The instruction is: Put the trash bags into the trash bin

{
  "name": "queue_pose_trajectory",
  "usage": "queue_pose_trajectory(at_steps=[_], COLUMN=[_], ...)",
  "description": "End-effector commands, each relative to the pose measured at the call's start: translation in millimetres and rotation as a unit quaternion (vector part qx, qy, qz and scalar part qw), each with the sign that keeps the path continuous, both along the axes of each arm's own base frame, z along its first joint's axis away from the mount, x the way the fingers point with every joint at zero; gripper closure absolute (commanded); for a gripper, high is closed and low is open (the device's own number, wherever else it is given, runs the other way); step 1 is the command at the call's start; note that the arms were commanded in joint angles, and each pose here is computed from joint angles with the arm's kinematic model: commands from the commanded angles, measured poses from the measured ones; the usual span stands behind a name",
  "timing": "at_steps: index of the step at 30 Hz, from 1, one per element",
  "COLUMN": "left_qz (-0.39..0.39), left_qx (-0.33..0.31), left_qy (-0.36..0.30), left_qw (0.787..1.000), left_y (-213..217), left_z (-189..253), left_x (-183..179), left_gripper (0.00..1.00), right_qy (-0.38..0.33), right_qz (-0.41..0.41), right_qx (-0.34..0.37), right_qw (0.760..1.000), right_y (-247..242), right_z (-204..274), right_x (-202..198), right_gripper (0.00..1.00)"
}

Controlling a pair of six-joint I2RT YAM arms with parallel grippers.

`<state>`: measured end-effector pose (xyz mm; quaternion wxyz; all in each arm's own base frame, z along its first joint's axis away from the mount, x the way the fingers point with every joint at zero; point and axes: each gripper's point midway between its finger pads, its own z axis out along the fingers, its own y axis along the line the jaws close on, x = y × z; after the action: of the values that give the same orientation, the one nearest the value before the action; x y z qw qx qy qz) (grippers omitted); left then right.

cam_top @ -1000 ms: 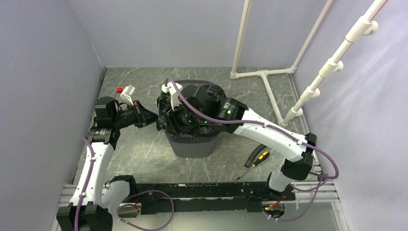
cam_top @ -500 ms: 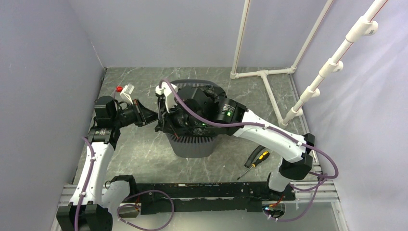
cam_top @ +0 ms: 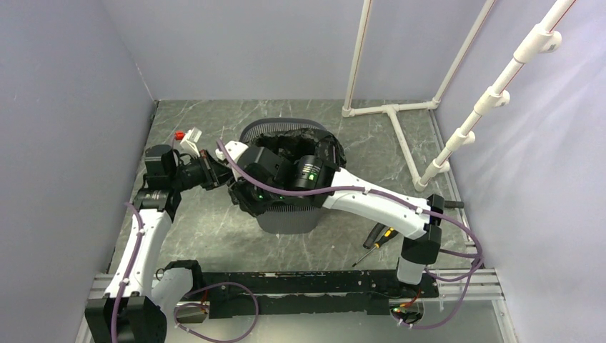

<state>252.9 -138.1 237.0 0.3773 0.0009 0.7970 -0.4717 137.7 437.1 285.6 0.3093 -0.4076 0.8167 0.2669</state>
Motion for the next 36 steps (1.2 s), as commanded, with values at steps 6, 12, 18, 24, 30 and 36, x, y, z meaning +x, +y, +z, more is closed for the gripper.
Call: queue_pose_trajectory(at_steps=[6,12,18,24,30,36], left_qz=[-0.010,-0.017,-0.015,-0.018,-0.019,-0.031], left_qx=[0.034,0.037,0.047,0.056,0.074,0.091], left_qy=[-0.050,-0.056,-0.056,-0.056,-0.076,-0.086], left_qw=[0.998,0.998,0.997,0.997,0.994,0.992], left_y=[3,3,5,6,10,14], left_z=[6,10,9,13,28,38], left_x=[17,23,27,31,35,34], left_gripper=[0.97,0.97,0.93,0.72,0.49,0.43], right_qy=[-0.006,-0.082,-0.099,-0.041,-0.006,0.008], right_qz=[0.073,-0.039,-0.302,-0.327,-0.308,-0.263], right_qx=[0.204,0.276,0.213,0.225,0.255,0.264], right_qw=[0.976,0.957,0.924,0.917,0.917,0.928], right_y=[-17,-80,-188,-223,-234,-232], right_z=[102,146,108,74,59,55], right_x=[-41,-16,82,119,132,139], right_gripper=[0.36,0.28,0.25,0.24,0.24,0.25])
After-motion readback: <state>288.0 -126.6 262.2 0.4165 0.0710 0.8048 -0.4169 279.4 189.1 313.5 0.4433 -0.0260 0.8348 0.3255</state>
